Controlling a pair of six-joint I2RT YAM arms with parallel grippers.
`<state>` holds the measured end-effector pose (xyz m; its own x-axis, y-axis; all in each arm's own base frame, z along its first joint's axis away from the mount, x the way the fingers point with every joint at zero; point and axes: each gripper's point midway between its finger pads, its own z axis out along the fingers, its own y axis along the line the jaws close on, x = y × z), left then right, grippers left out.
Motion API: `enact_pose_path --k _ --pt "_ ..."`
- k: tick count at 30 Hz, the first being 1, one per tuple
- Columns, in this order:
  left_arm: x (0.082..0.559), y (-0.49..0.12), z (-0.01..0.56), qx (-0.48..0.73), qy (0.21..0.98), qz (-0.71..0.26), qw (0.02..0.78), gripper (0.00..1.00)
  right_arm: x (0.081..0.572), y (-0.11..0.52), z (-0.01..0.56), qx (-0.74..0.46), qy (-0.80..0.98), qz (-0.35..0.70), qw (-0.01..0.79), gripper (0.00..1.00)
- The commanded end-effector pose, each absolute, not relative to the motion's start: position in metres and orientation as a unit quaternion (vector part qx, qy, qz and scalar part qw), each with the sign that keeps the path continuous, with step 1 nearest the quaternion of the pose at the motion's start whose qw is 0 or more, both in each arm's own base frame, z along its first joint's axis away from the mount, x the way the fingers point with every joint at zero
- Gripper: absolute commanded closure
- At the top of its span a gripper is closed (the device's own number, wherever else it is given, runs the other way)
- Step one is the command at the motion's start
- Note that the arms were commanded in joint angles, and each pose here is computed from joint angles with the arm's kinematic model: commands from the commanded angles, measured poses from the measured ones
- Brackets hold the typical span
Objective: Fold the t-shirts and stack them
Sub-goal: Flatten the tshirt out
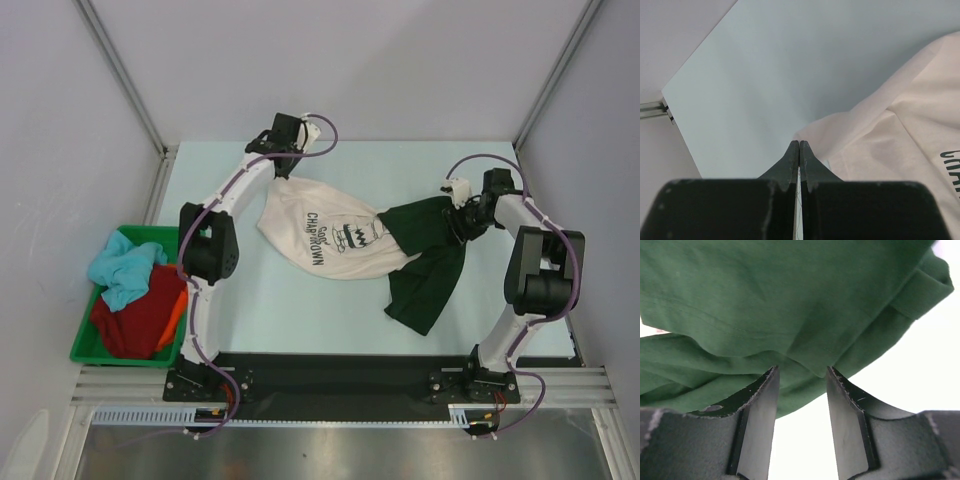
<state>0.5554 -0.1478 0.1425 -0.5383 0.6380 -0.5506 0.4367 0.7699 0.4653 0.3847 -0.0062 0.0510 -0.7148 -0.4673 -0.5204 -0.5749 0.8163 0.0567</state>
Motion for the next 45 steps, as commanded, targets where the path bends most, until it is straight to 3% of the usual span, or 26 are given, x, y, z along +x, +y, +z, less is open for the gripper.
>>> enact_pose_path --k 1,16,30,39,45 --pt "0.553 -0.151 0.177 0.303 0.854 0.142 0.398 0.99 0.4 -0.016 0.062 -0.275 0.918 0.096 0.27 0.53" --pt "0.553 -0.164 0.168 0.315 0.852 0.141 0.394 1.0 0.394 -0.019 0.043 -0.258 0.927 0.109 0.25 0.56" --pt "0.553 -0.164 0.168 0.314 0.851 0.144 0.395 1.0 0.402 -0.023 0.041 -0.25 0.928 0.105 0.255 0.71" --pt "0.552 -0.165 0.169 0.315 0.85 0.146 0.395 1.0 0.406 -0.026 0.039 -0.241 0.93 0.096 0.259 0.63" --pt "0.552 -0.165 0.17 0.315 0.85 0.149 0.396 0.99 0.407 -0.027 0.036 -0.242 0.931 0.094 0.257 0.63"
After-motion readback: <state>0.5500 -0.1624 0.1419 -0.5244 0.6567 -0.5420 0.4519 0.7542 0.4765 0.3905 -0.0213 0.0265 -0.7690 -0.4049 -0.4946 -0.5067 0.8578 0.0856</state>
